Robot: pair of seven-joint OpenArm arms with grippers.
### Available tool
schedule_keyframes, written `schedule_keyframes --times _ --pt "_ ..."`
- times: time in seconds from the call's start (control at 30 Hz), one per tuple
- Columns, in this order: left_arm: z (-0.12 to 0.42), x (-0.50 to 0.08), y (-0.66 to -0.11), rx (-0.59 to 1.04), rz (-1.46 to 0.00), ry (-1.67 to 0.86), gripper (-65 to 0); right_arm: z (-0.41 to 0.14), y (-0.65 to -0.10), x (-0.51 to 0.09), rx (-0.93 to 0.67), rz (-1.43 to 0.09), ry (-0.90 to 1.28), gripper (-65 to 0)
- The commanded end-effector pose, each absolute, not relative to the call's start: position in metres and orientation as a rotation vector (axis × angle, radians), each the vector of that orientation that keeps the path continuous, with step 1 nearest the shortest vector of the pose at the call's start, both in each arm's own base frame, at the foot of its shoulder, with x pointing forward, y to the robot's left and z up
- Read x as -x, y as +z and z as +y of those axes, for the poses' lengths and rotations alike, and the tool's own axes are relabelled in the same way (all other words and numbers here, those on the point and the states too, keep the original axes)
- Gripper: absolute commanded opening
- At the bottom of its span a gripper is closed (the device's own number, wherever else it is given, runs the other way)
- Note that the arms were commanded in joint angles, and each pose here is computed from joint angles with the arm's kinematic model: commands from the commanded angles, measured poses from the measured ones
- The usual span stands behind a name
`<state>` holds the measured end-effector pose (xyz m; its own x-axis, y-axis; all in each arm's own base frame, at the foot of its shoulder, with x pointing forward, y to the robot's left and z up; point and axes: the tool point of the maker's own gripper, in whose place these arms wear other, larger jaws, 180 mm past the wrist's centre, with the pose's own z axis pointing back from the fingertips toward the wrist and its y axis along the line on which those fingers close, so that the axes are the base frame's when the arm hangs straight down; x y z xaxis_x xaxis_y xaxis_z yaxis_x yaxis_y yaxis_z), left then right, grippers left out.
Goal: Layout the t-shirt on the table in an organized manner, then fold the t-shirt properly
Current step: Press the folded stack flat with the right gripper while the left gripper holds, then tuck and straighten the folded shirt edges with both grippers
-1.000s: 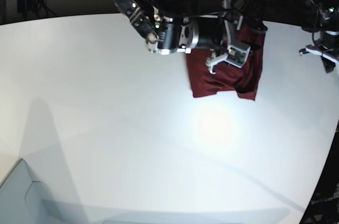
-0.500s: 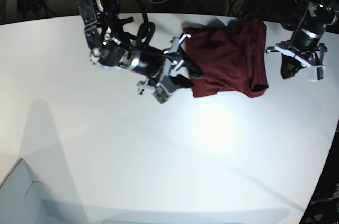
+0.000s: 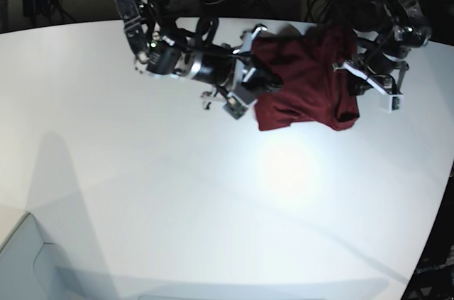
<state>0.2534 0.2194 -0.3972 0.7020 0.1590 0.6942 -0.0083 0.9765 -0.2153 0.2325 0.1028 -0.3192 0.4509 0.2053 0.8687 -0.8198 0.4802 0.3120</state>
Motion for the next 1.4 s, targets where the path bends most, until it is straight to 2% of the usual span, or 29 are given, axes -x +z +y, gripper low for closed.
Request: schedule_keyframes --times 0.0,0.33,0.43,0.87,1.1,1.37 --pt "0.225 -0.264 -0.386 0.201 -0.835 0.084 -64.9 0.114 -0.297 -0.243 -0.881 -0.947 0.733 -65.0" --pt "0.226 -0.274 -0.39 0.21 -0.832 0.092 -64.9 0.14 -0.341 -0.274 -0.899 -0.801 0.707 -65.0" --pt "0.225 -0.274 -0.391 0.213 -0.831 0.094 -64.9 0.137 -0.35 -0.281 -0.9 -0.798 0.677 -65.0" --pt "0.226 -0.28 -0.39 0.217 -0.835 0.098 -64.9 0.057 -0.416 -0.276 -0.792 -0.744 0.544 -65.0" --pt "0.226 -0.283 -0.397 0.235 -0.823 0.113 -64.9 0.062 -0.409 -0.275 -0.805 -0.765 0.548 -65.0" --pt "0.225 -0.288 -0.369 0.205 -0.893 0.074 -64.5 0.072 -0.347 -0.276 -0.834 -0.937 0.613 -65.0"
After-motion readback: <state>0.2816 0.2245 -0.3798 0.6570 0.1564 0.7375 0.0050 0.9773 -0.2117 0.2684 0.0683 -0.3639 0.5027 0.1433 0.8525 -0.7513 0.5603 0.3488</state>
